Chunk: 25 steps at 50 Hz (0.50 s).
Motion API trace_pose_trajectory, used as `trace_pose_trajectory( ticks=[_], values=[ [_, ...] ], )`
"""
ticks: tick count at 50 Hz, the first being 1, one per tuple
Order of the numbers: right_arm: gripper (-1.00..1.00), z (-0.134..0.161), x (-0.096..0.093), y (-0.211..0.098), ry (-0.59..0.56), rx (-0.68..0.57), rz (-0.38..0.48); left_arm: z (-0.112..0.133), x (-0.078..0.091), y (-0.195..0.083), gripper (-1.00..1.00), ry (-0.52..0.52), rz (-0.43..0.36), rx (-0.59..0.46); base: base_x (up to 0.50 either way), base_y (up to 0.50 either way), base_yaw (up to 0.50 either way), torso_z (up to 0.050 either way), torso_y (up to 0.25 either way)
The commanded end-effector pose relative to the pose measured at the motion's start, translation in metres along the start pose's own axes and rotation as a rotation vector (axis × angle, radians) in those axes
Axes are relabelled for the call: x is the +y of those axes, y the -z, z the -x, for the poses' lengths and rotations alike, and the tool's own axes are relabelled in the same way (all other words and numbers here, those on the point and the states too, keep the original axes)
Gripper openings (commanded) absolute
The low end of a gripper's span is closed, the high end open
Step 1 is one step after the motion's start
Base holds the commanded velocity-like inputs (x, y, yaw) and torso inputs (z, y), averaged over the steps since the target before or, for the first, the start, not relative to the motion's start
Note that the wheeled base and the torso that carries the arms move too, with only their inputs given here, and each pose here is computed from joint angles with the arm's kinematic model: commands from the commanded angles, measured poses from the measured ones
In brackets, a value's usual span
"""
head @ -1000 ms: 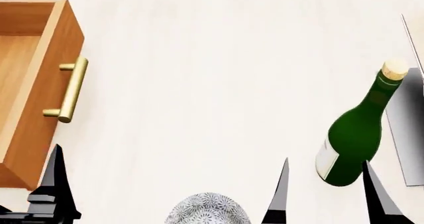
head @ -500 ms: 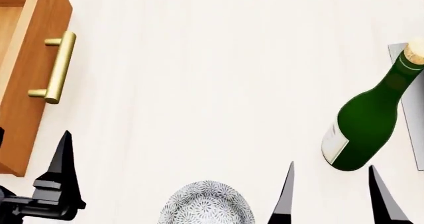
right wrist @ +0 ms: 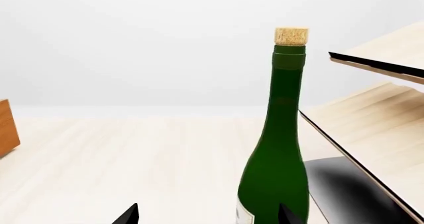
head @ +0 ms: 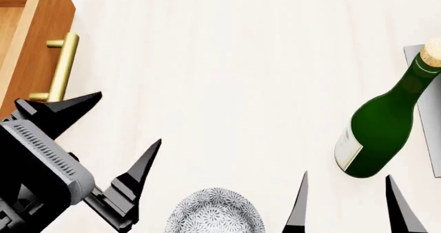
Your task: Put the bowl on top of the cabinet.
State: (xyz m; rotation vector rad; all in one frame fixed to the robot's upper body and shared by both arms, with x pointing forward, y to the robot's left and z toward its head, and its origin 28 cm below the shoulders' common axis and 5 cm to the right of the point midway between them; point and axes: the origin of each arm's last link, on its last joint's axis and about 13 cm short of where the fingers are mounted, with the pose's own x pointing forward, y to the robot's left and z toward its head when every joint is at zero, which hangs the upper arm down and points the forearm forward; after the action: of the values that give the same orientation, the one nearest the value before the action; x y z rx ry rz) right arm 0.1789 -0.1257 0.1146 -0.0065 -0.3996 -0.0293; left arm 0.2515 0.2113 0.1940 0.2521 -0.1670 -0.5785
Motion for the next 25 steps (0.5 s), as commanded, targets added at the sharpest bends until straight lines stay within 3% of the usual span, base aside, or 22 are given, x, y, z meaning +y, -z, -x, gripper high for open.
trace_pose_trajectory(
  ticks=[1,9,17,25],
  values=[
    [1.00,0.001,0.001,0.000,-0.010,0.005,0.005,-0.010,0.002,-0.004,1.00,0.223,-0.178,0.122,0.00,0.00,0.00,0.000,0.000],
    [1.00,0.003,-0.002,0.000,-0.005,0.004,0.002,-0.020,0.000,-0.008,1.00,0.349,-0.177,0.236,0.00,0.00,0.00,0.000,0.000],
    [1.00,0.003,-0.004,0.000,-0.001,0.007,0.002,-0.025,-0.006,0.002,1.00,0.440,-0.230,0.315,0.00,0.00,0.00,0.000,0.000],
    [1.00,0.003,-0.004,0.000,-0.001,0.008,0.004,-0.032,-0.007,0.006,1.00,0.443,-0.219,0.335,0.00,0.00,0.00,0.000,0.000]
  ],
)
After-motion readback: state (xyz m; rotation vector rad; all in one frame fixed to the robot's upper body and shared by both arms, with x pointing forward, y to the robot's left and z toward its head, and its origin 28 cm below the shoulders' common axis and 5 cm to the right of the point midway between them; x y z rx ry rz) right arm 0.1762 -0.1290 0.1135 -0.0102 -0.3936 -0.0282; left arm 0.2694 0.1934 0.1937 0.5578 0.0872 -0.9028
